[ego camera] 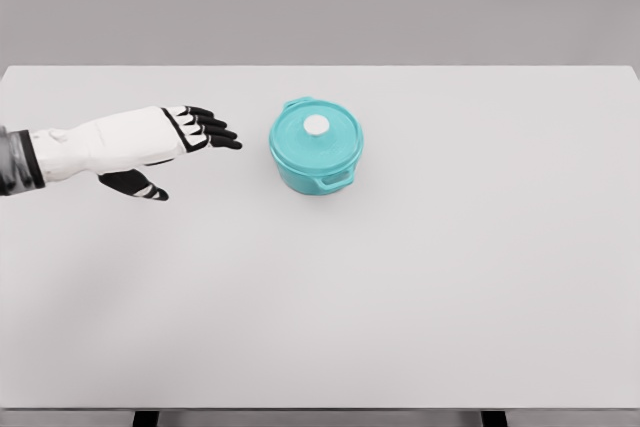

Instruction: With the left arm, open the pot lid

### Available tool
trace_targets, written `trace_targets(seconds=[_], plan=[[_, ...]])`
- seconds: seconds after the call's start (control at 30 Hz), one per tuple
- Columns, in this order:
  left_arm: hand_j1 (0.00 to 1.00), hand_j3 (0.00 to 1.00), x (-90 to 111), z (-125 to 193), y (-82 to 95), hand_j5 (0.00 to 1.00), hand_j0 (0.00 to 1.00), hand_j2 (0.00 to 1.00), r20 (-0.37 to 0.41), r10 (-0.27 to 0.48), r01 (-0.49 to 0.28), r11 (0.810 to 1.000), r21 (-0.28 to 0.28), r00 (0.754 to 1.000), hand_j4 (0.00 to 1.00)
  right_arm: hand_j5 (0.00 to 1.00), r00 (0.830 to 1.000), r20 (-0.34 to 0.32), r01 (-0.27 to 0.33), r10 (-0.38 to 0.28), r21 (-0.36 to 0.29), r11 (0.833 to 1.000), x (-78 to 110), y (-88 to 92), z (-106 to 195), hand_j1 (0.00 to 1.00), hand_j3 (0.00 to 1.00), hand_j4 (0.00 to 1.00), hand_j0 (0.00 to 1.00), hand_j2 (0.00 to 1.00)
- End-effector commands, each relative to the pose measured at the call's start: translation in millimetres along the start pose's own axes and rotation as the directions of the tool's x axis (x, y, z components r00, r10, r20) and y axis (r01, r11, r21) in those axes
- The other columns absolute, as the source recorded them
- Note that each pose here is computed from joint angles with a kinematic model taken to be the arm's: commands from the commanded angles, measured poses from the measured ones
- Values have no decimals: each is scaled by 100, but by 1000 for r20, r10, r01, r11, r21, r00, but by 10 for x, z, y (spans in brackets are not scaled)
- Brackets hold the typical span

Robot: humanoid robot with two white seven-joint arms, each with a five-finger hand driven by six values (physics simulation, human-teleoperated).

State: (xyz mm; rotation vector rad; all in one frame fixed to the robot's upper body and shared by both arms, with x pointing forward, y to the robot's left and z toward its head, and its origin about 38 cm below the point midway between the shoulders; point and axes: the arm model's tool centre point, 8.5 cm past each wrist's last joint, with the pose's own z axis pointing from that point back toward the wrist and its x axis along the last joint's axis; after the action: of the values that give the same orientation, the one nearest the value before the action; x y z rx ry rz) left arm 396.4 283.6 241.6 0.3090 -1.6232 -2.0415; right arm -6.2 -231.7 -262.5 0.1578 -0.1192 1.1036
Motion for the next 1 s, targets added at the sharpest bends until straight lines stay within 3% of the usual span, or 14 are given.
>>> trace_targets(seconds=[0.0,0.33,0.43,0.5,0.67,0.7,0.73,0.77,0.83,0.97], plan=[[100,100,6,-7,2,100,100,100,3,4,-4,1000,3,1000,100,100,1000,-14,1,-1,6,1000,-50,19,10,100,100,100,100,100],[100,100,-137,42,-44,100,100,100,-58,-21,18,999,-37,998,100,100,1000,-16,3,-3,6,1000,-55,21,11,100,100,100,100,100],[100,100,-130,25,107,100,100,100,-55,-54,53,998,-19,997,100,100,1000,-17,3,-3,5,1000,-60,21,12,100,100,100,100,100],[100,100,-36,-334,280,100,100,100,-23,-107,108,993,40,994,100,100,1000,-17,3,-3,6,1000,-60,23,12,100,100,100,100,100],[100,100,212,-1073,353,100,100,100,152,-172,188,978,-93,973,100,100,1000,-17,3,-3,6,1000,-60,23,12,100,100,100,100,100],[100,100,152,-1099,442,100,100,100,154,-157,172,981,-94,976,100,100,1000,-17,3,-3,5,1000,-60,21,12,100,100,100,100,100],[100,100,24,-1106,506,100,100,100,147,-96,110,990,-92,984,100,100,1000,-16,3,-3,6,1000,-55,21,11,100,100,100,100,100],[100,100,-28,-1215,485,100,100,100,148,-64,80,991,-106,987,100,100,1000,-16,3,-3,6,1000,-55,21,11,100,100,100,100,100],[100,100,-216,-1211,648,100,100,100,97,-65,75,992,-103,993,100,100,1000,-16,3,-3,4,1000,-55,19,11,100,100,100,100,100],[100,100,-98,-1374,755,100,100,100,140,-67,78,994,-79,988,100,100,1000,-17,3,-3,5,1000,-60,21,12,100,100,100,100,100]])
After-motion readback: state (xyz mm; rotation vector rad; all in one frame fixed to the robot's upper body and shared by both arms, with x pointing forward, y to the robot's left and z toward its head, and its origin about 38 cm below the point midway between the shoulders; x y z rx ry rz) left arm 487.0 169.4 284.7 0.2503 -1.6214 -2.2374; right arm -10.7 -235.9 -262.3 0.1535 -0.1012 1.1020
